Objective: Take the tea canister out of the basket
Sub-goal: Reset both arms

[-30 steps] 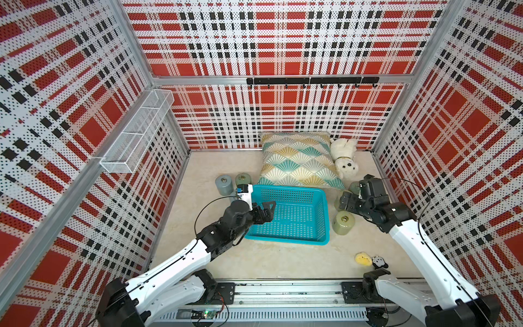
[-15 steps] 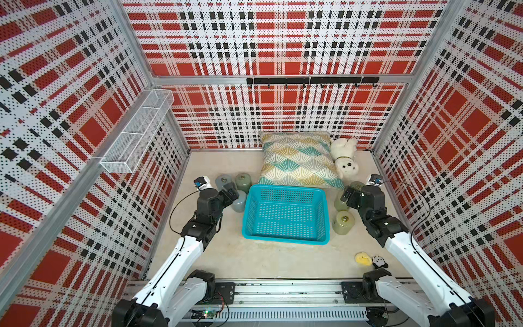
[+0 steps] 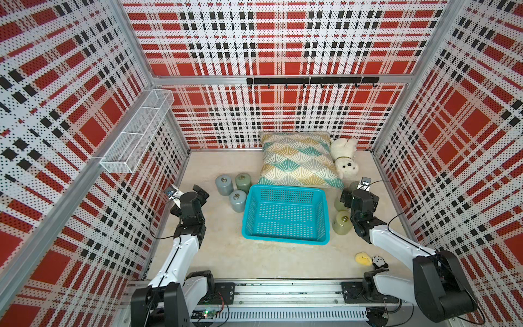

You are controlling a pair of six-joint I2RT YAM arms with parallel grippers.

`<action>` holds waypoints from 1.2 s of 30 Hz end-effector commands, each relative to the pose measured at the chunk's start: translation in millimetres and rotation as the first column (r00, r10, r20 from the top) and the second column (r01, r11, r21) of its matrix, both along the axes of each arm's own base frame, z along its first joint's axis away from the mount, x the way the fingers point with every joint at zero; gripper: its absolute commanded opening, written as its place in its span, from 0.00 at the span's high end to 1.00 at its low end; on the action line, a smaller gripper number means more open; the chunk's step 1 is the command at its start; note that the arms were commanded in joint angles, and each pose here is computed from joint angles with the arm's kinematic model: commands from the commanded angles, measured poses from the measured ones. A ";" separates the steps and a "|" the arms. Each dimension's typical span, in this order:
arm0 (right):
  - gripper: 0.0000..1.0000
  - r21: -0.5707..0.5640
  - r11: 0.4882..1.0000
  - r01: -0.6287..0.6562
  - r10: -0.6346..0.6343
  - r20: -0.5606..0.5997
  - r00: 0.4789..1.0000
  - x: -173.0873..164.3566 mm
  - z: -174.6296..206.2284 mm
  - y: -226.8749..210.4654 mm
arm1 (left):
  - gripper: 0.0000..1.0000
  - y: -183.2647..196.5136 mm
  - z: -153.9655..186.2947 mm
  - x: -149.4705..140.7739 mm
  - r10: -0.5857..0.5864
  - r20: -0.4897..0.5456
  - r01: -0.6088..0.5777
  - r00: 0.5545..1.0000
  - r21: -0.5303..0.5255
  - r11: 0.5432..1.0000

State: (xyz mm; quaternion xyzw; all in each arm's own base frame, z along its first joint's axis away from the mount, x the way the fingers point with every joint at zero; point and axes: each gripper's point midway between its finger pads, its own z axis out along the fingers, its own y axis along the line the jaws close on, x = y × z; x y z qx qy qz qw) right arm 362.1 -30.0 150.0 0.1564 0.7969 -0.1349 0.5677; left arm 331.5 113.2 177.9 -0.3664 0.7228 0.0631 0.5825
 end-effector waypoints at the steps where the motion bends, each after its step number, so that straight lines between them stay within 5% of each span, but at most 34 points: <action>1: 0.00 -0.011 1.000 0.029 -0.027 0.143 0.989 0.2 17.0 -15.9 | 0.01 14.4 2.6 0.1 0.043 -0.008 -0.042 0.999 0.107 0.993; 16: 0.00 -0.136 0.967 -0.216 0.243 0.230 0.942 8.2 -11.9 20.2 | 0.01 -7.3 4.7 23.6 -0.107 0.081 0.085 0.991 0.240 0.967; 28: 0.00 -0.088 0.984 -0.156 0.170 0.175 0.970 19.1 -20.4 7.3 | 0.01 -90.4 -17.3 47.1 -0.341 -0.009 0.315 0.940 0.406 0.858; 36: 0.00 -0.085 0.984 -0.157 0.170 0.170 0.971 19.7 -21.2 6.9 | 0.01 -92.4 -23.7 41.0 -0.446 0.049 0.384 0.894 0.430 0.817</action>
